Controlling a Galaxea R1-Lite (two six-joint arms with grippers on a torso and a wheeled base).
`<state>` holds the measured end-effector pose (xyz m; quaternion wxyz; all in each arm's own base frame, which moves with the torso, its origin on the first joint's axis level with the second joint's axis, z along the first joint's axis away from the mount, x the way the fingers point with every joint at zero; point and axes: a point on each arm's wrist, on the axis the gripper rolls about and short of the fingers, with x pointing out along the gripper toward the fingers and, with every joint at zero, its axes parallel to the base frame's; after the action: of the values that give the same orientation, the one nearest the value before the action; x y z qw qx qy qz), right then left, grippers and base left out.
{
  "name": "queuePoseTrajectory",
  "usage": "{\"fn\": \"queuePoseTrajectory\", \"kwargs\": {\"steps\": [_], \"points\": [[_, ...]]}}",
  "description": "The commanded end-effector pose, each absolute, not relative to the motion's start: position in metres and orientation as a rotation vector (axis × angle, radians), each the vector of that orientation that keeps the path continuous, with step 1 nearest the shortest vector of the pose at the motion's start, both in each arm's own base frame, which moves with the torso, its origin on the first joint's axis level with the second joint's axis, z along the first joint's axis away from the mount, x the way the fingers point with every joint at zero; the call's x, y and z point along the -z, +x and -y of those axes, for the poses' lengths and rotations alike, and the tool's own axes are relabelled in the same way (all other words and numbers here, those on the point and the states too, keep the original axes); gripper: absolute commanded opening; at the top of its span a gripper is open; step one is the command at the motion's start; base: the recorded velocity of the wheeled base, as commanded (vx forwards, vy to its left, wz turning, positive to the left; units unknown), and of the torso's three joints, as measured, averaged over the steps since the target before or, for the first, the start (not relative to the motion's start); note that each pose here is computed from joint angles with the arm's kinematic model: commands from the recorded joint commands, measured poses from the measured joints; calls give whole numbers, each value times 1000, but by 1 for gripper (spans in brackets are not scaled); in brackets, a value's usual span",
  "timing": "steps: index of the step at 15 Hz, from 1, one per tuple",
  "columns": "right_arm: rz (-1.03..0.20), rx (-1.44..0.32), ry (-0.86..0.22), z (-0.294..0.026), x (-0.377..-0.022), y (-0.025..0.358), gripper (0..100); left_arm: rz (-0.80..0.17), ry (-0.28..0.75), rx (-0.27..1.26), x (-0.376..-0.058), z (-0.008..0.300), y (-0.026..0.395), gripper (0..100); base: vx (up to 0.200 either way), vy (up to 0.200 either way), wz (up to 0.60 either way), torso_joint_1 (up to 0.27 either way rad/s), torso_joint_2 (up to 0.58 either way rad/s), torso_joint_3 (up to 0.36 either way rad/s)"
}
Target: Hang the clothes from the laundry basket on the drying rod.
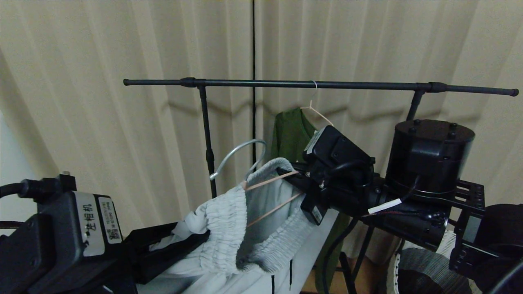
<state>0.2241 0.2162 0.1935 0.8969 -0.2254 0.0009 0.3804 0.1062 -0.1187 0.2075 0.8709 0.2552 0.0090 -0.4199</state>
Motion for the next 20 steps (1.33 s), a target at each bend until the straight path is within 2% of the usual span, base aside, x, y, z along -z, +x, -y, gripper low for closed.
{"fn": "queuePoseTrajectory", "kwargs": {"steps": [1, 6, 7, 9, 12, 15, 16, 17, 19, 20], "points": [[-2, -782, -467, -216, -194, 224, 0, -24, 531, 874, -207, 119, 107, 0, 0, 0, 0, 0, 0, 0], [14, -776, -459, -211, -194, 219, 0, -32, 535, 842, -206, 114, 109, 0, 0, 0, 0, 0, 0, 0], [13, -771, -460, -210, -194, 218, 0, -32, 535, 842, -206, 114, 109, 100, 0, 0, 0, 0, 0, 0], [25, -750, -453, -204, -199, 218, 0, -33, 526, 838, -207, 114, 109, 100, 0, 0, 0, 0, 0, 0], [13, -632, -451, -179, -205, 222, 0, -14, 504, 816, -209, 109, 108, 100, 0, 0, 0, 0, 0, 0], [-3, -514, -450, -153, -209, 224, 0, 34, 470, 775, -203, 104, 110, 100, 0, 0, 0, 0, 0, 0], [-3, -514, -450, -153, -209, 224, 0, 34, 470, 775, -203, 104, 110, 100, 0, 0, 0, 0, 0, 0], [-19, -431, -451, -140, -209, 231, 0, 73, 443, 767, -198, 104, 110, 100, 0, 0, 0, 0, 0, 0], [-14, -401, -440, -135, -213, 232, 0, 48, 430, 763, -191, 102, 109, 100, 0, 0, 0, 0, 0, 0], [-7, -391, -433, -131, -218, 229, 0, 3, 454, 735, -180, 97, 112, 100, 0, 0, 0, 0, 0, 0]]}}
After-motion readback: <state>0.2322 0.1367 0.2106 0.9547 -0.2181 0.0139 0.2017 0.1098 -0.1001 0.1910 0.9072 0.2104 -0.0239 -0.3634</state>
